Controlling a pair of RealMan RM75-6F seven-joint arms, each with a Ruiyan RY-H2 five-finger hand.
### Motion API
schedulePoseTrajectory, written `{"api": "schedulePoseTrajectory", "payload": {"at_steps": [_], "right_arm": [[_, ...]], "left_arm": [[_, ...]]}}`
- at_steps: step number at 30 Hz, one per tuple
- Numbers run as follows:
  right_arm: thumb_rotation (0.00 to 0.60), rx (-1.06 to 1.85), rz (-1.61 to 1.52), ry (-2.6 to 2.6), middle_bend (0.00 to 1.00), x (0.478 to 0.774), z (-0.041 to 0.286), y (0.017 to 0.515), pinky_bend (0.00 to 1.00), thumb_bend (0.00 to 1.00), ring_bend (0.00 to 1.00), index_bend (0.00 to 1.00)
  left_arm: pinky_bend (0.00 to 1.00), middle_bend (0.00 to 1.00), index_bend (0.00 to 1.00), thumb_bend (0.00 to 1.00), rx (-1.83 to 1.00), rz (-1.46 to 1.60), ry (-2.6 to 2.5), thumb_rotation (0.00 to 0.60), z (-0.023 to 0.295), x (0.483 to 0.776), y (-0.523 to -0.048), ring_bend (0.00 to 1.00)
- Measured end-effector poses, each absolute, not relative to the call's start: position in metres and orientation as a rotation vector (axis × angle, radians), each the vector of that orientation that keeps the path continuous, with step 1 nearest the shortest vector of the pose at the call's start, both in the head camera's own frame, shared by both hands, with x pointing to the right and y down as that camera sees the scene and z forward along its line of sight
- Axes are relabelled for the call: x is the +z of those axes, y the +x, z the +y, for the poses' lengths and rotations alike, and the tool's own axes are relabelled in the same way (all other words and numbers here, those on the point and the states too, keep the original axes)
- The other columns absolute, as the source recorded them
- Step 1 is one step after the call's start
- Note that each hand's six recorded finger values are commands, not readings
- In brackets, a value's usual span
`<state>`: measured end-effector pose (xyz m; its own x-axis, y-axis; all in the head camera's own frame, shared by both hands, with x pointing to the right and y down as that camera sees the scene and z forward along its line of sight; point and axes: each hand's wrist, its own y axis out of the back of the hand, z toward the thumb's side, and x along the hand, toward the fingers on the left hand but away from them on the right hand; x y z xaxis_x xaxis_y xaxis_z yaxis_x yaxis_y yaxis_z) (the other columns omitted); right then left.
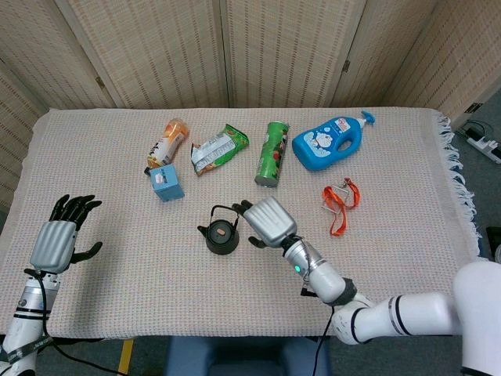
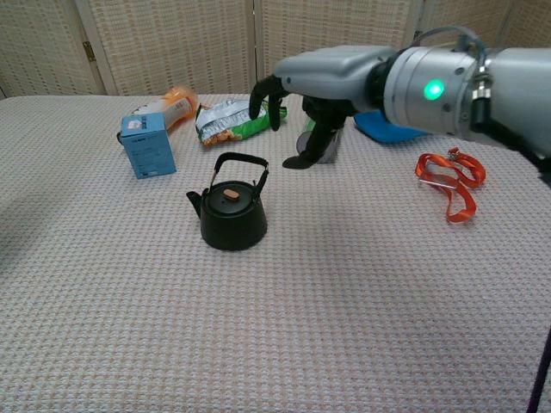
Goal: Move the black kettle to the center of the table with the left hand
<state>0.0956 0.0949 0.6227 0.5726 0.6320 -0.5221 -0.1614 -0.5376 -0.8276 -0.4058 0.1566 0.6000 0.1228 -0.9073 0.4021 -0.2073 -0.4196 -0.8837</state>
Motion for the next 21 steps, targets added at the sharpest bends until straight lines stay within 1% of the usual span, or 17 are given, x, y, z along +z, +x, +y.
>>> {"api": "schedulePoseTrajectory", "payload": {"at_steps": [1,3,5,6,7,8,9,11,13,21], "right_arm": [[0.600,1.086,-0.397,-1.865,0.33,0.619,0.095,0.108,0.62,0.31,0.60,0.22],[0.600,1.114,-0.437,-1.839,0.30,0.612,0.096,0.138,0.54,0.31,0.48,0.20],[0.600,1.134,-0.472,-1.817,0.21,0.605,0.098,0.163,0.41,0.31,0.35,0.12],[0.600,1.148,-0.493,-1.804,0.12,0.602,0.101,0.180,0.31,0.31,0.26,0.06],[0.600,1.161,-0.505,-1.796,0.05,0.599,0.104,0.194,0.23,0.31,0.18,0.02],[0.600,1.179,-0.515,-1.786,0.01,0.597,0.108,0.208,0.15,0.31,0.10,0.00],[0.600,1.209,-0.530,-1.774,0.00,0.595,0.114,0.228,0.09,0.31,0.05,0.00],[0.600,1.254,-0.562,-1.758,0.00,0.591,0.124,0.257,0.05,0.31,0.02,0.00],[0.600,1.295,-0.612,-1.747,0.00,0.586,0.137,0.284,0.03,0.31,0.01,0.00],[0.600,1.400,-0.836,-1.622,0.00,0.565,0.182,0.371,0.03,0.31,0.01,0.00]], "left_arm": [[0.00,0.10,0.17,0.21,-1.347,1.094,-1.732,0.600,0.157,0.599,-0.409,0.07],[0.00,0.10,0.17,0.21,-1.362,1.105,-1.719,0.600,0.157,0.598,-0.415,0.07],[0.00,0.10,0.17,0.21,-1.377,1.122,-1.700,0.600,0.158,0.595,-0.422,0.07],[0.00,0.10,0.17,0.21,-1.382,1.129,-1.691,0.600,0.159,0.594,-0.425,0.07],[0.00,0.10,0.17,0.21,-1.388,1.139,-1.678,0.600,0.160,0.592,-0.429,0.07],[0.00,0.10,0.17,0.21,-1.395,1.147,-1.667,0.600,0.162,0.590,-0.432,0.07],[0.00,0.10,0.17,0.21,-1.403,1.155,-1.657,0.600,0.163,0.589,-0.435,0.07],[0.00,0.10,0.17,0.21,-1.426,1.165,-1.633,0.600,0.168,0.586,-0.443,0.07],[0.00,0.10,0.17,0.21,-1.447,1.169,-1.612,0.600,0.174,0.583,-0.450,0.07],[0.00,0.10,0.17,0.21,-1.516,1.194,-1.545,0.600,0.200,0.576,-0.472,0.07]]}}
